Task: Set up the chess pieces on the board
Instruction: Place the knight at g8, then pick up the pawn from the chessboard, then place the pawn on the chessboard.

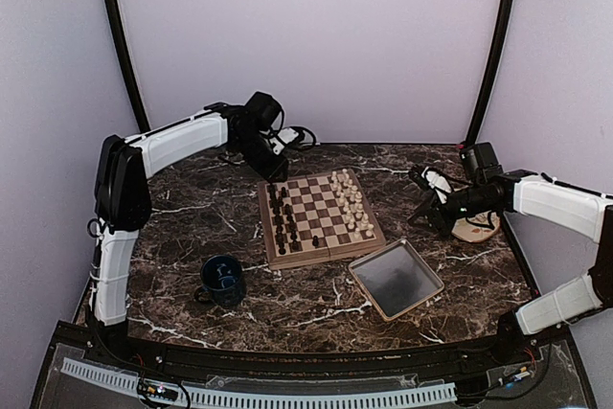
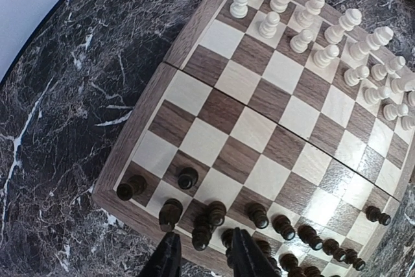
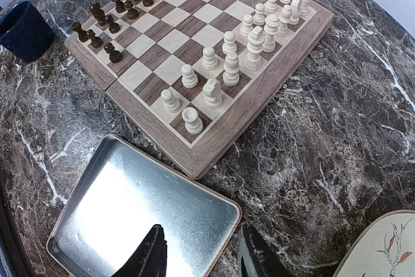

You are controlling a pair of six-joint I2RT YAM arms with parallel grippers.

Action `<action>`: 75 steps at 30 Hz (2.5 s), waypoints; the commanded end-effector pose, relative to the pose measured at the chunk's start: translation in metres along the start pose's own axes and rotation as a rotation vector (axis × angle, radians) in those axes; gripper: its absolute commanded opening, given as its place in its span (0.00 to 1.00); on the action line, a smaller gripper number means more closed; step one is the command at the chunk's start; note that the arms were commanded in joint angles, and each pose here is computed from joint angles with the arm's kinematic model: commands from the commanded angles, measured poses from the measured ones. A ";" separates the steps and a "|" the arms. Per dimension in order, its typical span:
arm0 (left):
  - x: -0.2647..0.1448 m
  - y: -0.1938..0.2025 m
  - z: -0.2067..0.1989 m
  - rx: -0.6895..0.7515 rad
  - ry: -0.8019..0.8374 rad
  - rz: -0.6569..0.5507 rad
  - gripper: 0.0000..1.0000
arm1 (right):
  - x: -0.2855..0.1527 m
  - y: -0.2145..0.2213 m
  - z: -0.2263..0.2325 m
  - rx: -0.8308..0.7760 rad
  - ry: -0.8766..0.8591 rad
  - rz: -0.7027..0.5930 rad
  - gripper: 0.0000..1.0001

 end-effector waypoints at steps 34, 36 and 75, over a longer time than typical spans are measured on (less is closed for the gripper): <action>-0.123 0.093 0.085 -0.525 -0.063 -0.411 0.41 | 0.182 -0.091 0.102 -0.351 -0.265 0.382 0.42; -0.124 0.093 0.085 -0.523 -0.066 -0.411 0.41 | 0.187 -0.091 0.104 -0.343 -0.275 0.391 0.41; -0.111 0.091 0.076 -0.510 0.051 -0.406 0.40 | 0.255 -0.175 0.042 -0.295 -0.030 0.196 0.09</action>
Point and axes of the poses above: each gripper's point midway between its finger pads, its own x axis out along the fingers, its own z axis along the line the jaws close on, y = z × x, the point moved 6 cm from there along -x, back along the fingers, and after that the axes turned 6 degrees about x, right-handed, at the moved point
